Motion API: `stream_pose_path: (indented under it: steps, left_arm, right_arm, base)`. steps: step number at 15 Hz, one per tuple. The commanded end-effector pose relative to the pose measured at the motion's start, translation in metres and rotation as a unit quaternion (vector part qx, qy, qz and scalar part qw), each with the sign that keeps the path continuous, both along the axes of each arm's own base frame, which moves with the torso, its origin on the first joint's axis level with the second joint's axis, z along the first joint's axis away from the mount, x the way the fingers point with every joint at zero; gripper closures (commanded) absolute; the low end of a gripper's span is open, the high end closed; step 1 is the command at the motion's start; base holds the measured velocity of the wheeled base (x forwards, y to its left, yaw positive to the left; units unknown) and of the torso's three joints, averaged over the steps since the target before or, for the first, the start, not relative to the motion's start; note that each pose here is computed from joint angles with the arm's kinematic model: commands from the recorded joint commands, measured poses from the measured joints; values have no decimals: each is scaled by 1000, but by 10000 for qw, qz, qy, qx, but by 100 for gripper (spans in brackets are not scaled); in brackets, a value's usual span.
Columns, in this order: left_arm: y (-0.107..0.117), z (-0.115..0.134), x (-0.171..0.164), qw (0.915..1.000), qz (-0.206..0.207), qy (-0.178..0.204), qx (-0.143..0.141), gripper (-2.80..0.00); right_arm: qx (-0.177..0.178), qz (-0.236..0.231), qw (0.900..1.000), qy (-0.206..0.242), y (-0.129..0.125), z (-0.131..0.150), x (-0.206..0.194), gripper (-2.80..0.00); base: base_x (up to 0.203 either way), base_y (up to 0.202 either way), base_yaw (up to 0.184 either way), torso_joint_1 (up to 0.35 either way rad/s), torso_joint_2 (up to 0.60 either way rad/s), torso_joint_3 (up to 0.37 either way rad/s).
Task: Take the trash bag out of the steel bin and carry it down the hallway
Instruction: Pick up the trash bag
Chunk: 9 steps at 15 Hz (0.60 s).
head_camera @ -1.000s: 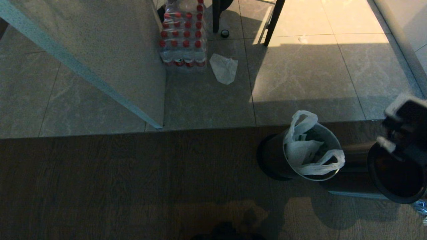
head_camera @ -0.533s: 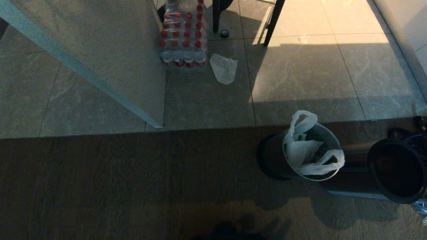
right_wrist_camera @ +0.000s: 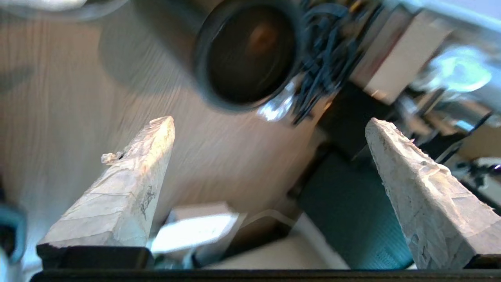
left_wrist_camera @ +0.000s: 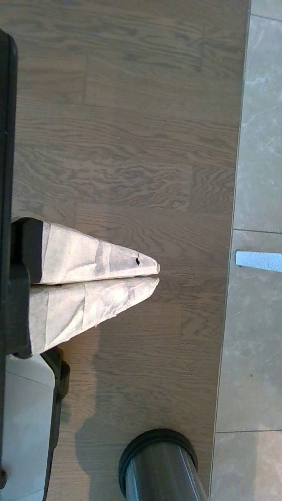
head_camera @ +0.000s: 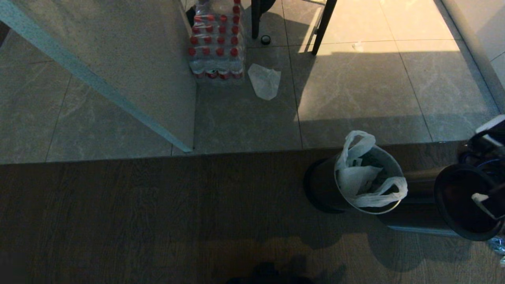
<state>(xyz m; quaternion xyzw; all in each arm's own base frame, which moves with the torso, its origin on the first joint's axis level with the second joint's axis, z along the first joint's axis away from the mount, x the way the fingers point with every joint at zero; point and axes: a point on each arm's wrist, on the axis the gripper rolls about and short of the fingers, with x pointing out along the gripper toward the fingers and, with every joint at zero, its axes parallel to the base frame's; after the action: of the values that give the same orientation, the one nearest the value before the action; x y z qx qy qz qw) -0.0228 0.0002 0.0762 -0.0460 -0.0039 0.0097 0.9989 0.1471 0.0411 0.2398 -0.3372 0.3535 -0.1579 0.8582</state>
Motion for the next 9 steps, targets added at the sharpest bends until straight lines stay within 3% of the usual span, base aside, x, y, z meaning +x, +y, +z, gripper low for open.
stream_pose_path:
  steps: [1,3,4,6,9]
  left_arm:
    - [0,0,0,10000,6,-4,-5,0]
    - [0,0,0,10000,2,3,-8,0]
    - [0,0,0,10000,1,3,-8,0]
    - [0,0,0,10000,1,-3,-2,0]
    - [0,0,0,10000,1,-4,-1,0]
  right_arm:
    - [-133,-25,9986,514,2,-27,4,-280]
    - [-275,80,9953,927,2,-51,4,-280]
    - [-539,312,9910,1186,3,-57,3,-280]
    - [-1131,795,9748,1751,2,-69,0,-280]
    - [-2003,1574,9383,2341,6,-80,8,-280]
  base:
    - [0,0,0,0,0,0]
    - [0,0,0,0,0,0]
    - [0,0,0,0,0,0]
    - [0,0,0,0,0,0]
    - [0,0,0,0,0,0]
